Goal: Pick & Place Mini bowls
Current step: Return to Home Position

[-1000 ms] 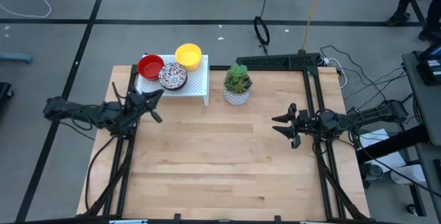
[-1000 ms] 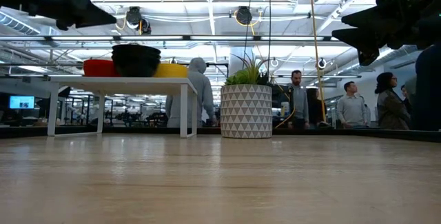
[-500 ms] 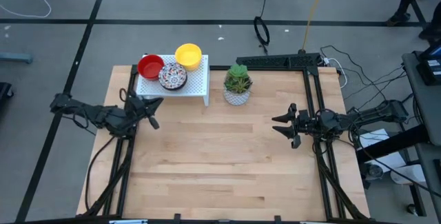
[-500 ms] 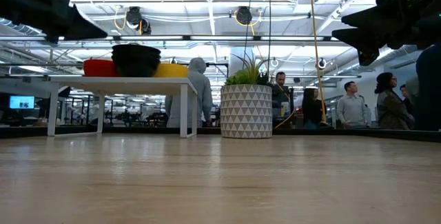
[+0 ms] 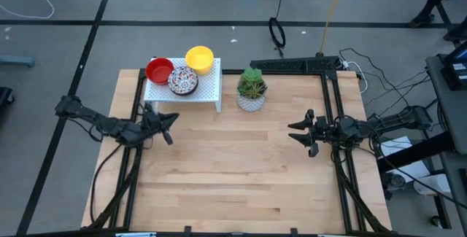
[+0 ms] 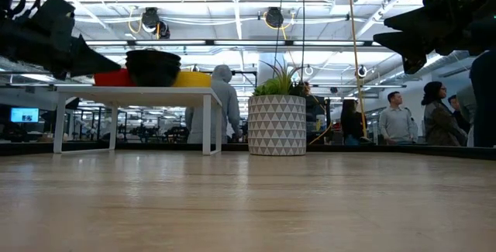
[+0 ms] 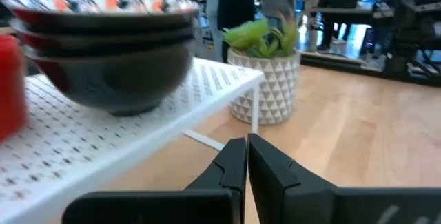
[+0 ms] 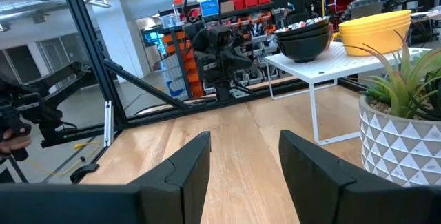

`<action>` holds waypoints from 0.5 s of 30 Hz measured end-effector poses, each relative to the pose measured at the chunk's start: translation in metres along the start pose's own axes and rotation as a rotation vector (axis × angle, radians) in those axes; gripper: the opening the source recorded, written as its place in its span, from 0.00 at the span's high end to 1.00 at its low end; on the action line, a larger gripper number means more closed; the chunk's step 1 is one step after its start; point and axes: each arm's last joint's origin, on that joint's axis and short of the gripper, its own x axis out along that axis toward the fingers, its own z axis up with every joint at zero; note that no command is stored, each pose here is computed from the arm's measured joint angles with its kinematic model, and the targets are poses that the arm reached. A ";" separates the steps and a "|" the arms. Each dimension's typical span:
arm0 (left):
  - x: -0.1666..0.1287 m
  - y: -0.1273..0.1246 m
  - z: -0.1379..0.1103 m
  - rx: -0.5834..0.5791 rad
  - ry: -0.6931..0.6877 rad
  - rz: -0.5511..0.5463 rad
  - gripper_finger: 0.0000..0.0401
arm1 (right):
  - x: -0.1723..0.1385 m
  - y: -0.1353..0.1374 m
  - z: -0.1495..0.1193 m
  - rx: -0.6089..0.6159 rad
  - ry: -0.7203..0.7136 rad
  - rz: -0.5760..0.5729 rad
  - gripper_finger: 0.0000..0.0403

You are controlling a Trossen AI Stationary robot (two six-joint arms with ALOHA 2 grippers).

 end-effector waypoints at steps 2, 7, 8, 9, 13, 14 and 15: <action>0.000 -0.001 -0.003 -0.002 0.007 -0.016 0.95 | 0.000 0.000 0.000 0.000 0.000 0.000 0.60; -0.001 -0.001 -0.006 -0.014 0.016 -0.021 0.95 | 0.000 0.000 0.000 0.000 0.000 0.000 0.60; -0.001 -0.001 -0.006 -0.014 0.016 -0.020 0.95 | 0.000 0.000 0.000 0.000 0.000 0.000 0.60; -0.001 -0.001 -0.006 -0.015 0.016 -0.020 0.95 | 0.000 0.000 0.000 0.000 0.001 0.000 0.60; -0.001 -0.001 -0.006 -0.030 0.016 -0.020 0.95 | 0.000 0.000 0.000 0.000 0.001 -0.001 0.60; -0.001 -0.001 -0.006 -0.034 0.016 -0.023 0.95 | 0.000 0.000 0.000 -0.001 0.000 0.000 0.60; -0.001 -0.001 -0.006 -0.035 0.015 -0.025 0.95 | 0.000 0.000 0.000 -0.007 0.000 0.000 0.60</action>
